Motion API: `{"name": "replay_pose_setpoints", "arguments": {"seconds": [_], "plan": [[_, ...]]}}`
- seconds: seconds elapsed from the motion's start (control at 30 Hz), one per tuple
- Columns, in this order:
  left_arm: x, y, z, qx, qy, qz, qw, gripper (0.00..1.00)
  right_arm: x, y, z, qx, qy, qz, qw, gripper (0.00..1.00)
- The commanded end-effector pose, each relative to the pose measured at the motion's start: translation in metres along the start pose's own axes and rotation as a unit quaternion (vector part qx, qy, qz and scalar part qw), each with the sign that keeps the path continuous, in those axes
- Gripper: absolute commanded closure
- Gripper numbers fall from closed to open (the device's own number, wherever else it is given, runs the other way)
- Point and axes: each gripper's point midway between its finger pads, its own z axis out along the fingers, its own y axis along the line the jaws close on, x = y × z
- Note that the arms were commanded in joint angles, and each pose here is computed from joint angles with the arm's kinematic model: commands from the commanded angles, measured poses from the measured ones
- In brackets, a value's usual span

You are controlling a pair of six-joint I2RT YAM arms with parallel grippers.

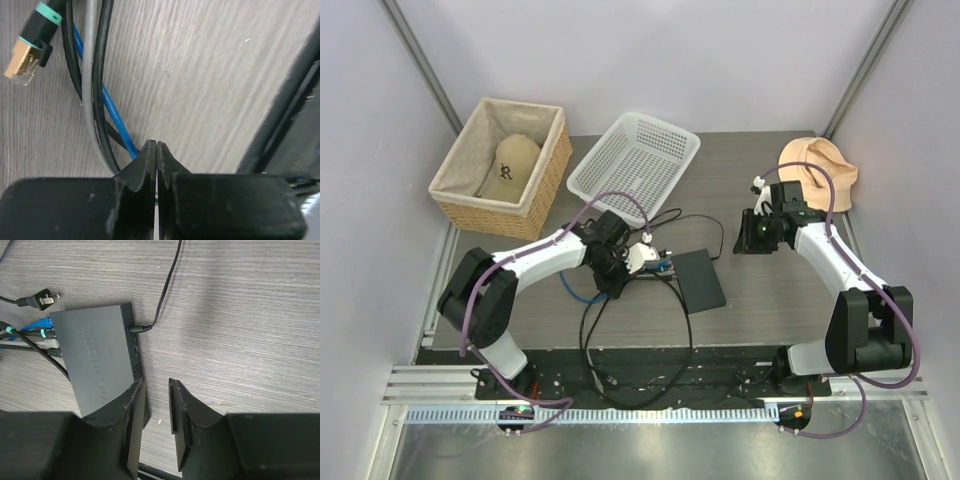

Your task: Pull the plug from the switch port

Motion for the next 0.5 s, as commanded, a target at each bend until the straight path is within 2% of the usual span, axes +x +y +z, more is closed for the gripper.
{"name": "replay_pose_setpoints", "arguments": {"seconds": [0.0,0.2,0.27,0.37,0.4,0.47], "plan": [[0.006,0.037,0.013,-0.059,0.029,0.039,0.997,0.96,-0.017,0.002,-0.011,-0.006,-0.044,-0.006,0.999,0.66],[-0.008,0.107,0.003,-0.157,0.014,0.010,0.988,0.98,-0.030,-0.007,-0.015,0.008,-0.059,-0.001,0.998,0.64],[-0.015,0.117,-0.001,-0.162,0.004,0.008,0.987,0.98,-0.031,-0.009,-0.014,0.010,-0.057,0.001,0.998,0.64],[-0.031,0.095,-0.006,-0.101,-0.025,0.013,0.995,0.94,-0.034,-0.011,-0.015,0.013,-0.053,-0.010,0.998,0.63],[-0.029,0.079,-0.010,-0.066,-0.020,0.007,0.998,0.92,-0.034,-0.011,-0.016,0.013,-0.052,-0.014,0.998,0.62],[-0.043,0.045,-0.025,0.001,-0.061,0.010,0.998,0.91,-0.042,-0.013,-0.019,0.015,-0.057,-0.029,0.998,0.59]]}}
